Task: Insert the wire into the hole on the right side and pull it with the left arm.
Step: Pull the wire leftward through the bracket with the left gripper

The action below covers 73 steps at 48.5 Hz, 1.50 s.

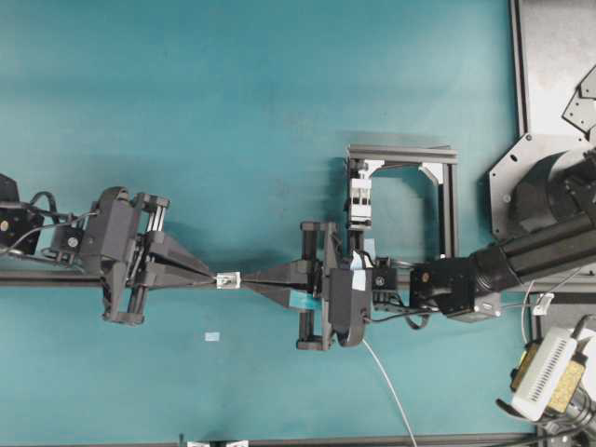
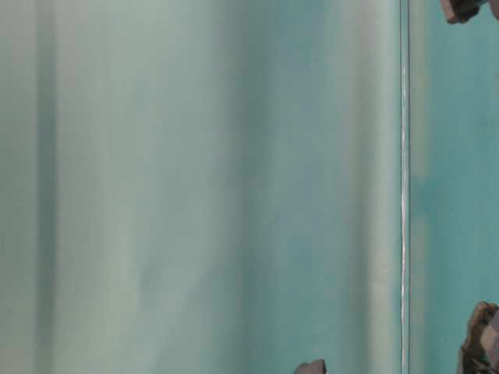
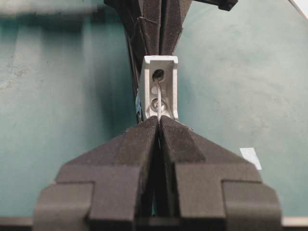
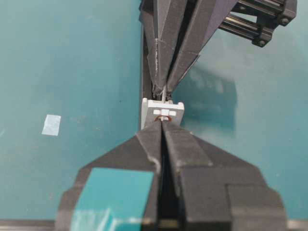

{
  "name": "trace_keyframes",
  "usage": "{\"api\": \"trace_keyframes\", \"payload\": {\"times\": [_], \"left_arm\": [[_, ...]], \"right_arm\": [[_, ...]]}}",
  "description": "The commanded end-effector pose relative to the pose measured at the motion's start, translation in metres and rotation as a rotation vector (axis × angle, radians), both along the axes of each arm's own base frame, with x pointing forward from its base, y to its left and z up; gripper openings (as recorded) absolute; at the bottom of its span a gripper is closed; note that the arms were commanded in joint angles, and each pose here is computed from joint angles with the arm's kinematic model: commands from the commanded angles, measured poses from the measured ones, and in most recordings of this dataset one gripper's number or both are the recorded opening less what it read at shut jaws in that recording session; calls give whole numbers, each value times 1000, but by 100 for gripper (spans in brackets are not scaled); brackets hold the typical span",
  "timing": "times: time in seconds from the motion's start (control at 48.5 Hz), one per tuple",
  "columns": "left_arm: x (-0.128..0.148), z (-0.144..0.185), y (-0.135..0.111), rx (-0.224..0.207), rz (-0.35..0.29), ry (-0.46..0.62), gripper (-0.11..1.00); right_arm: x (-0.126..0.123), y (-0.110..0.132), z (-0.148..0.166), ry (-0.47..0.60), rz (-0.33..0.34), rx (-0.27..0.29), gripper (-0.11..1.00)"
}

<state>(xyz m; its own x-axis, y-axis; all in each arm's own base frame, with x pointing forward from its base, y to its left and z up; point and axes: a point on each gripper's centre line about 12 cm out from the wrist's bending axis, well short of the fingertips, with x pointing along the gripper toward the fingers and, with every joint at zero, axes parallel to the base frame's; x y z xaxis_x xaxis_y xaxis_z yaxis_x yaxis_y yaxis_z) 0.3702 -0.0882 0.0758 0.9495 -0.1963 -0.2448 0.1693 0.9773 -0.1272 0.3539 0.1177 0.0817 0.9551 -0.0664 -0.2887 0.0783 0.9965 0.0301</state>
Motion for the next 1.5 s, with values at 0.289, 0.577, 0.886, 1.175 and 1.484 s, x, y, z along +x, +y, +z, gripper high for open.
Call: {"api": "trace_keyframes", "payload": {"times": [0.289, 0.577, 0.886, 1.175, 1.484], "left_arm": [[2, 14, -2, -5, -7, -27, -10], [-18, 21, 2, 0, -9, -2, -10], [-58, 29, 1, 19, -49, 52, -10], [-81, 36, 2, 34, -68, 121, -10], [-121, 45, 15, 37, -68, 139, -10]], "right_arm": [[-6, -4, 28, -55, 0, 32, 70], [-14, -4, 29, -38, 11, 39, 65], [-14, -3, 28, -26, 14, 41, 65], [-12, -3, 29, -30, 13, 43, 64], [-12, -3, 29, -31, 15, 44, 64]]}}
